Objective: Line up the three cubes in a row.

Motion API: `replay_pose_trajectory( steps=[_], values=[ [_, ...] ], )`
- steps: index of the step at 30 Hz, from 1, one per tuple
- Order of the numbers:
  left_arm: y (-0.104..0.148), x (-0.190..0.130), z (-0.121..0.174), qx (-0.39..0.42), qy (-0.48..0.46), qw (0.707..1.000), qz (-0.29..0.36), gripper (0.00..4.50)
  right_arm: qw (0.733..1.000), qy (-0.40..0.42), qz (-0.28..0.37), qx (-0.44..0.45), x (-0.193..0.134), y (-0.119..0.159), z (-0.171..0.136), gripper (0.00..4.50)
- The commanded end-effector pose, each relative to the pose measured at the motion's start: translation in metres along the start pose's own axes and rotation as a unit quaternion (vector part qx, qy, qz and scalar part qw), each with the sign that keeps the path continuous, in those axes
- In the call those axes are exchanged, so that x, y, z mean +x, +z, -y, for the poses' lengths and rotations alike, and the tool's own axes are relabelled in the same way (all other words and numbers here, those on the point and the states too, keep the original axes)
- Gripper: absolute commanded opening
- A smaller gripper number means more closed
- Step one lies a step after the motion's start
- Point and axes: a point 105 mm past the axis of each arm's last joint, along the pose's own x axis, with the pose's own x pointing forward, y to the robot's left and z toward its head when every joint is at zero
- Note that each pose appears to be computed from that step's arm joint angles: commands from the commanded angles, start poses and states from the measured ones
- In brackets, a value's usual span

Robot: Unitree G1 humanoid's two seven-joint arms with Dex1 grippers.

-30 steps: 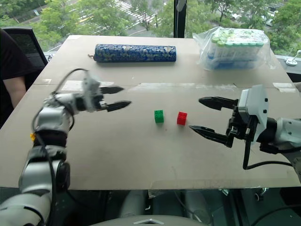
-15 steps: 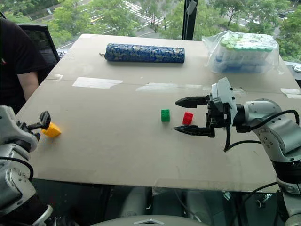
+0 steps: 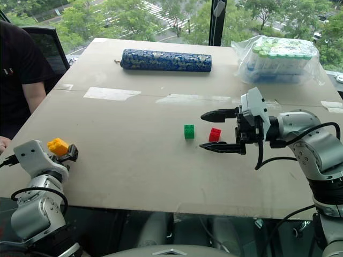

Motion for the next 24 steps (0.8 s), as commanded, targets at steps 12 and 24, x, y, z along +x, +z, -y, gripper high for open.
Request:
replay_pose_trajectory(
  steps=[12, 24],
  values=[
    [0.038, -0.005, 0.082, 0.039, -0.338, 0.936, 0.094, 1.18, 0.996, -0.083, -0.03, -0.009, -0.023, -0.01, -0.007, 3.68],
    [0.02, -0.007, 0.18, 0.334, -0.758, 0.56, -0.021, 1.18, 0.981, -0.186, -0.056, 0.004, -0.052, -0.022, -0.018, 3.68]
  ],
)
